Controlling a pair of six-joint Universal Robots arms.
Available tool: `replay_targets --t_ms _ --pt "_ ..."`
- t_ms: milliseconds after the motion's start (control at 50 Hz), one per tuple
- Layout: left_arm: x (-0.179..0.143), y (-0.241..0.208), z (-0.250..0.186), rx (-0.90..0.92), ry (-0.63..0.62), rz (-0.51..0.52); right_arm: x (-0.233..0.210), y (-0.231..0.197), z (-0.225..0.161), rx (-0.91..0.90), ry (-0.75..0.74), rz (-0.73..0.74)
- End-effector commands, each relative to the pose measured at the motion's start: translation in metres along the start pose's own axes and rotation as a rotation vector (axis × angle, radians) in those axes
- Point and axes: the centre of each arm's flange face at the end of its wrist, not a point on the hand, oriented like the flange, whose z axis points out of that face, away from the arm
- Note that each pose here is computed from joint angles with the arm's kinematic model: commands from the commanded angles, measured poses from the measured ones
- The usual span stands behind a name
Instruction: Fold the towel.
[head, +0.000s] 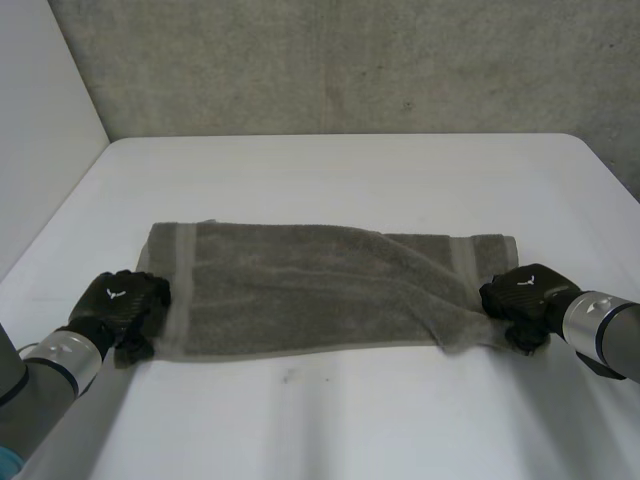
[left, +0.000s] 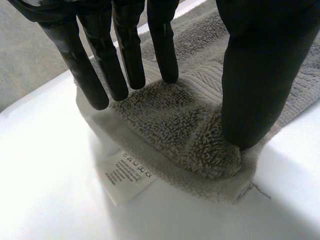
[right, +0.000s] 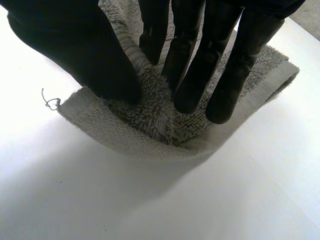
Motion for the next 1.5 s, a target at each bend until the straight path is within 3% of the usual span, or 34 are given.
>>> replay_targets --t_ms 20,340,560,700,820,900,1040,1140,1260,1380,1420,1500 --pt "-0.003 -0.006 0.003 0.02 -0.009 0.008 -0.003 -0.001 0.0 0.003 -0.008 -0.006" --pt "-0.001 -0.001 0.002 0.002 0.005 -0.001 -0.004 -0.001 0.0 0.003 -0.009 -0.008" --pt "-0.007 -0.032 -0.018 0.072 -0.033 0.03 0.005 -0.009 -0.005 0.02 0.022 -0.009" --pt "-0.01 -0.059 -0.047 0.076 -0.039 0.025 0.01 -0.032 -0.036 0.052 0.049 -0.022" --pt "-0.016 -0.054 -0.043 0.063 -0.053 0.013 0.002 -0.027 -0.039 0.031 0.017 -0.011" --pt "-0.008 -0.026 -0.022 -0.032 -0.001 -0.017 -0.002 -0.024 -0.038 0.02 0.002 -0.009" --pt "0.004 -0.018 -0.034 -0.165 0.071 -0.009 -0.007 -0.016 -0.042 -0.04 -0.031 -0.006" --pt "0.003 -0.025 -0.042 -0.205 0.094 0.043 -0.008 -0.007 -0.054 -0.162 -0.102 -0.121" --pt "-0.007 -0.03 -0.018 -0.192 0.082 0.102 0.005 -0.019 -0.04 -0.114 -0.055 -0.143" --pt "-0.017 -0.083 0.029 0.037 -0.01 0.165 0.03 -0.063 -0.009 0.091 0.088 -0.063" --pt "-0.022 -0.106 0.037 0.124 -0.056 0.151 0.037 -0.083 -0.007 0.175 0.146 -0.056" --pt "-0.051 -0.2 0.041 0.447 -0.191 0.044 0.071 -0.147 -0.016 0.511 0.385 -0.002"
